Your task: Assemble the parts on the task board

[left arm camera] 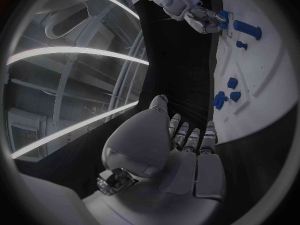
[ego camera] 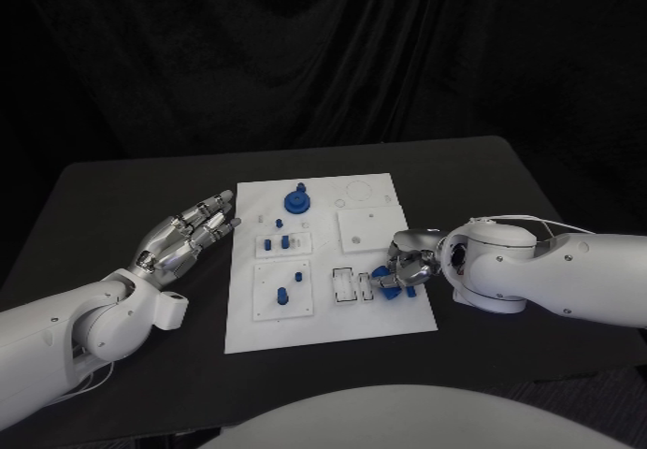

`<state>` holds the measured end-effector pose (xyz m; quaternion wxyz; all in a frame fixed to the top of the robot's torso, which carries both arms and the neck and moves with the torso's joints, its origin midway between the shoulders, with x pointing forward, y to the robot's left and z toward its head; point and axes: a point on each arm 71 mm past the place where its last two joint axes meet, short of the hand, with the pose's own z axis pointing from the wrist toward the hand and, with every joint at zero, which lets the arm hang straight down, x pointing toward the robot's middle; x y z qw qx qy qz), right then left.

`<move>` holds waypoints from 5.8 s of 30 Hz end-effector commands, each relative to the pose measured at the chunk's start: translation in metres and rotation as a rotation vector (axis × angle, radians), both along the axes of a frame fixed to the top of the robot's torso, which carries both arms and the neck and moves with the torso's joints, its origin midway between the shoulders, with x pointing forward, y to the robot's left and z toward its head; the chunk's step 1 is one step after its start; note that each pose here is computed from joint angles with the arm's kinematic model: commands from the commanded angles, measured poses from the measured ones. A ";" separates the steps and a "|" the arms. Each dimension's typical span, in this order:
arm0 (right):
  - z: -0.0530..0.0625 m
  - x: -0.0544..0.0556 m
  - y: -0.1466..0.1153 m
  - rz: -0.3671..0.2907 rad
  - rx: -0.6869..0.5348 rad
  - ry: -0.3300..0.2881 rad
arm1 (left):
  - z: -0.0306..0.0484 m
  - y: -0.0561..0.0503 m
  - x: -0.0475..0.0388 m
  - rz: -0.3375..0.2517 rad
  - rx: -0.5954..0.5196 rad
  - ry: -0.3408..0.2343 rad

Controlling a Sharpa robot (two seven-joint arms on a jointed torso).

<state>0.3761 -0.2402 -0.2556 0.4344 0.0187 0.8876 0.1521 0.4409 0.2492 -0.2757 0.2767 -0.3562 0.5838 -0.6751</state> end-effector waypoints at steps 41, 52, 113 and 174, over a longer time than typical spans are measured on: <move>0.001 0.003 0.022 -0.208 0.370 0.251 | 0.0021 -0.005 0.0012 -0.010 -0.039 -0.026; -0.003 0.004 0.028 -0.192 0.346 0.282 | 0.0018 -0.005 0.0014 -0.012 -0.039 -0.025; 0.003 -0.002 0.033 -0.042 0.274 0.228 | -0.0015 -0.005 0.0019 -0.019 -0.036 -0.013; 0.052 0.008 0.001 -0.115 0.242 0.077 | -0.0031 -0.004 0.0004 -0.018 -0.030 -0.003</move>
